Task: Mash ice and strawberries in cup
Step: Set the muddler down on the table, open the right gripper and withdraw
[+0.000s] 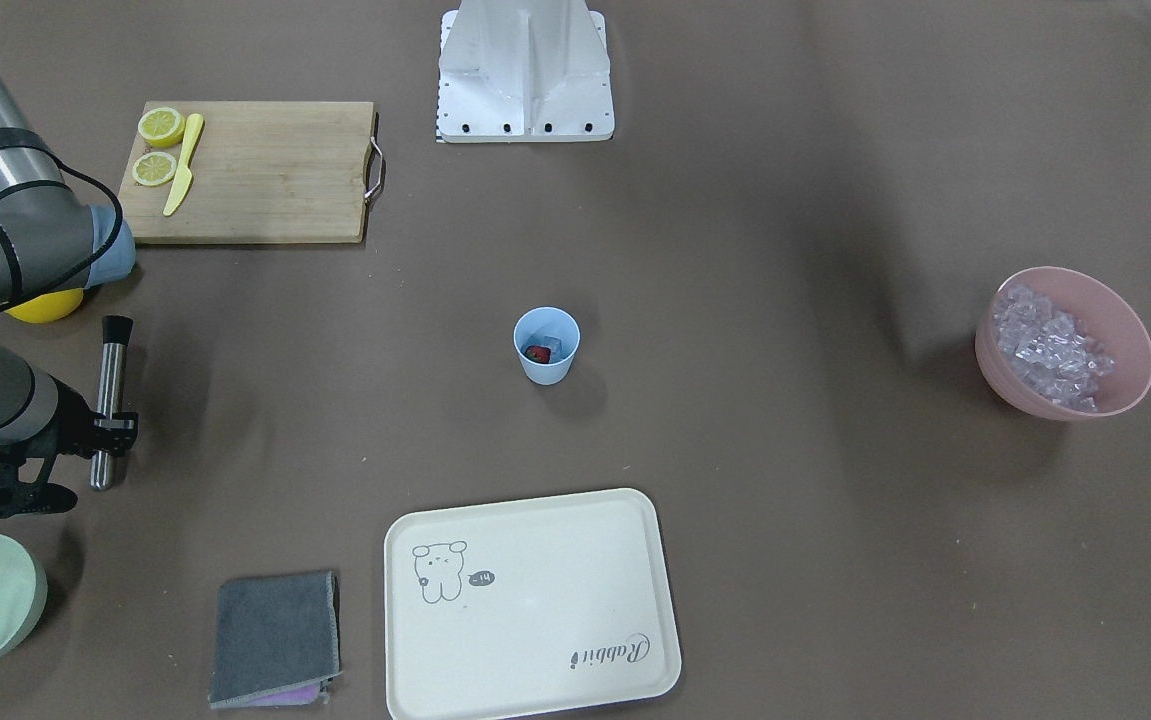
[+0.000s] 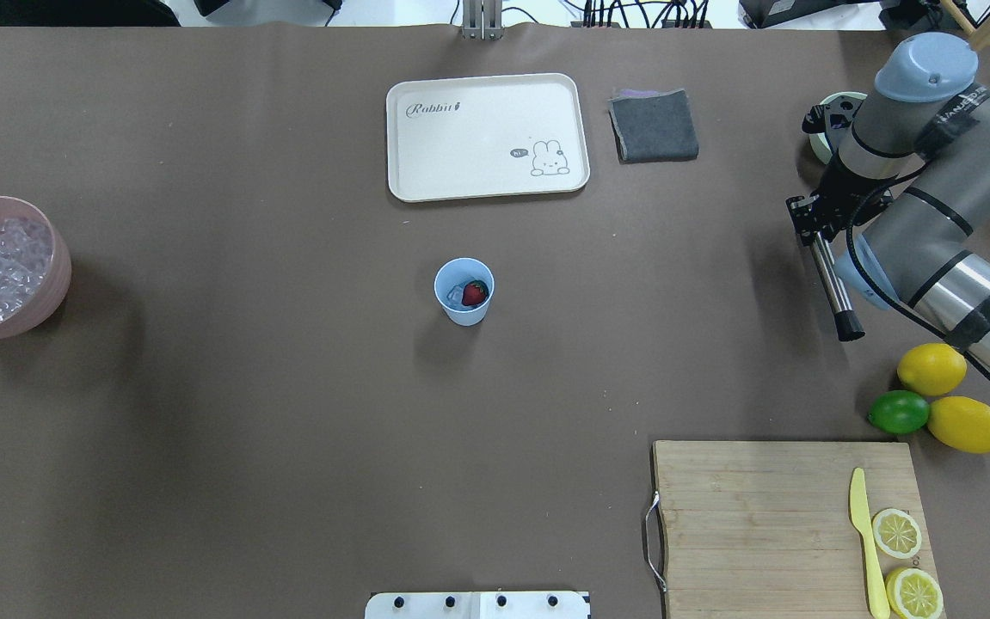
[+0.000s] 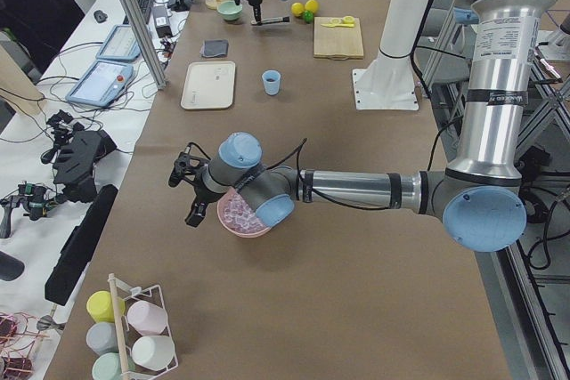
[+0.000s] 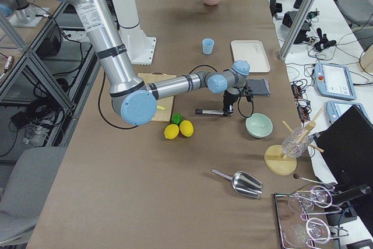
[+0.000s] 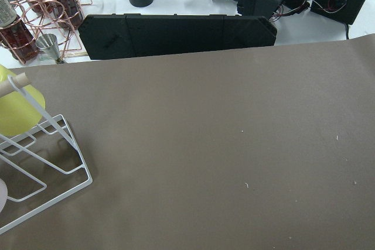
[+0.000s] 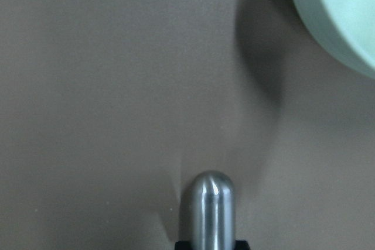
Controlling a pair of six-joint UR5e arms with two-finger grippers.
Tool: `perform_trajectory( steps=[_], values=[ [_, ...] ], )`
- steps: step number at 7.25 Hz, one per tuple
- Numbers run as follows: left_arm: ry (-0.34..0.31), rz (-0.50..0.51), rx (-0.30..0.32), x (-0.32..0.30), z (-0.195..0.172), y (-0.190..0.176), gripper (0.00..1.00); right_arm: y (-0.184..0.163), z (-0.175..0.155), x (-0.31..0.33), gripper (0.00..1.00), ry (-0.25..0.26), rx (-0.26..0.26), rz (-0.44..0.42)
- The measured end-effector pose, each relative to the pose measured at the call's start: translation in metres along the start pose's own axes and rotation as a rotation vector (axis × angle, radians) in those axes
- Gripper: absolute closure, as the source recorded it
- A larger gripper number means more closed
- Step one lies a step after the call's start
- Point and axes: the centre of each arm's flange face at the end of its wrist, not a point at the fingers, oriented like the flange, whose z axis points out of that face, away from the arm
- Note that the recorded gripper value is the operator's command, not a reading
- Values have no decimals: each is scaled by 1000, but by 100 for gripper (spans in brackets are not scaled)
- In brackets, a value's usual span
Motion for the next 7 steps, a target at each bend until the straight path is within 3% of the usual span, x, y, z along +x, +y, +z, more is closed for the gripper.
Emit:
perform_trajectory(
  steps=[2,4,5,7],
  values=[
    [1,8,3,1,0,-2,2,-5,-16,5,0,-15,22,38],
    [8,44,1,2,0,-1,2,-14,-59,26,0,-72,56,71],
    [33,45,-20,4,1,1,2,-18,-85,50,0,-104,77,81],
    [105,21,-78,-2,-4,5,2,-6,-131,115,0,-98,89,27]
  ],
)
